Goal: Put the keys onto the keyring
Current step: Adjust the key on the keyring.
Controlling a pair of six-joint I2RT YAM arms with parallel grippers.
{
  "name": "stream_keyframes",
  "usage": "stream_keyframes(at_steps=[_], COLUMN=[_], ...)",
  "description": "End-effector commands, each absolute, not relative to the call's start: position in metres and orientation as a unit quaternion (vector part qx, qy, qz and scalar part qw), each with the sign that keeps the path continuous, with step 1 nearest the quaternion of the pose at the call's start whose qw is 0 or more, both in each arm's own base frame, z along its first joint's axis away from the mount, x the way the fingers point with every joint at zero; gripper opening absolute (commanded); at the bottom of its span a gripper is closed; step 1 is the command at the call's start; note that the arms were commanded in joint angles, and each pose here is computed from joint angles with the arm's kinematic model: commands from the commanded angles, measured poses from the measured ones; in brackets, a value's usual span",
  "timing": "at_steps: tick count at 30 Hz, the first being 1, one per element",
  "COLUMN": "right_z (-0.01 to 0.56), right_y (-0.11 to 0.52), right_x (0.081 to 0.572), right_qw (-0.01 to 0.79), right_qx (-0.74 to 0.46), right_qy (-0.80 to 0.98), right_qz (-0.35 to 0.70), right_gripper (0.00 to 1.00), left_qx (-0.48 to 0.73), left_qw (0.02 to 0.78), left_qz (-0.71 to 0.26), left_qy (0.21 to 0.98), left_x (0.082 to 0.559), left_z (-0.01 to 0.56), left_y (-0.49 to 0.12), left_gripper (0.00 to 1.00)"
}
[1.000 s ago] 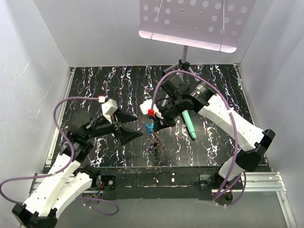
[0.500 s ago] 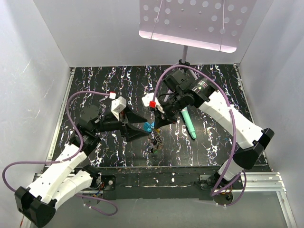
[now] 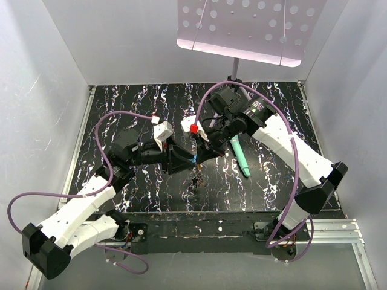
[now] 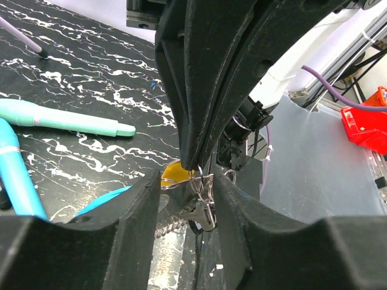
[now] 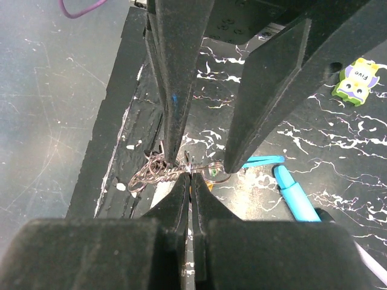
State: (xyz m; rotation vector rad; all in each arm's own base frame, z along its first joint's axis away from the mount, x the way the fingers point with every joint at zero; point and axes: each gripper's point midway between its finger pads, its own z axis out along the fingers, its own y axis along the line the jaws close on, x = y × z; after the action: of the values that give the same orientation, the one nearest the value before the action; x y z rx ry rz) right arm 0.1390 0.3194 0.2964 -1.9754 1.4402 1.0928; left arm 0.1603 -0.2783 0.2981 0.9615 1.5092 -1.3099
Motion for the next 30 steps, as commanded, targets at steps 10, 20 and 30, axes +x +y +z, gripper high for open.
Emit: stream_keyframes(at_steps=[10, 20, 30], right_z=[0.317, 0.319, 0.348], right_y=[0.324, 0.323, 0.311], right_x=[0.131, 0.126, 0.115], right_qw=[0.244, 0.239, 0.248], right_qx=[-0.707, -0.701, -0.666], right_qy=[0.508, 0.508, 0.506], right_qz=[0.428, 0.439, 0.49], right_gripper=[0.01, 0.01, 0.25], left_qx=[0.396, 0.402, 0.365], left_qw=[0.438, 0.441, 0.535], left_qz=[-0.524, -0.518, -0.536], left_qy=[0.614, 0.614, 0.542], left_x=[0.159, 0.159, 0.147], left_z=[0.305, 0.305, 0.33], left_y=[-0.28, -0.279, -0.265], left_gripper=[0.26, 0.0, 0.0])
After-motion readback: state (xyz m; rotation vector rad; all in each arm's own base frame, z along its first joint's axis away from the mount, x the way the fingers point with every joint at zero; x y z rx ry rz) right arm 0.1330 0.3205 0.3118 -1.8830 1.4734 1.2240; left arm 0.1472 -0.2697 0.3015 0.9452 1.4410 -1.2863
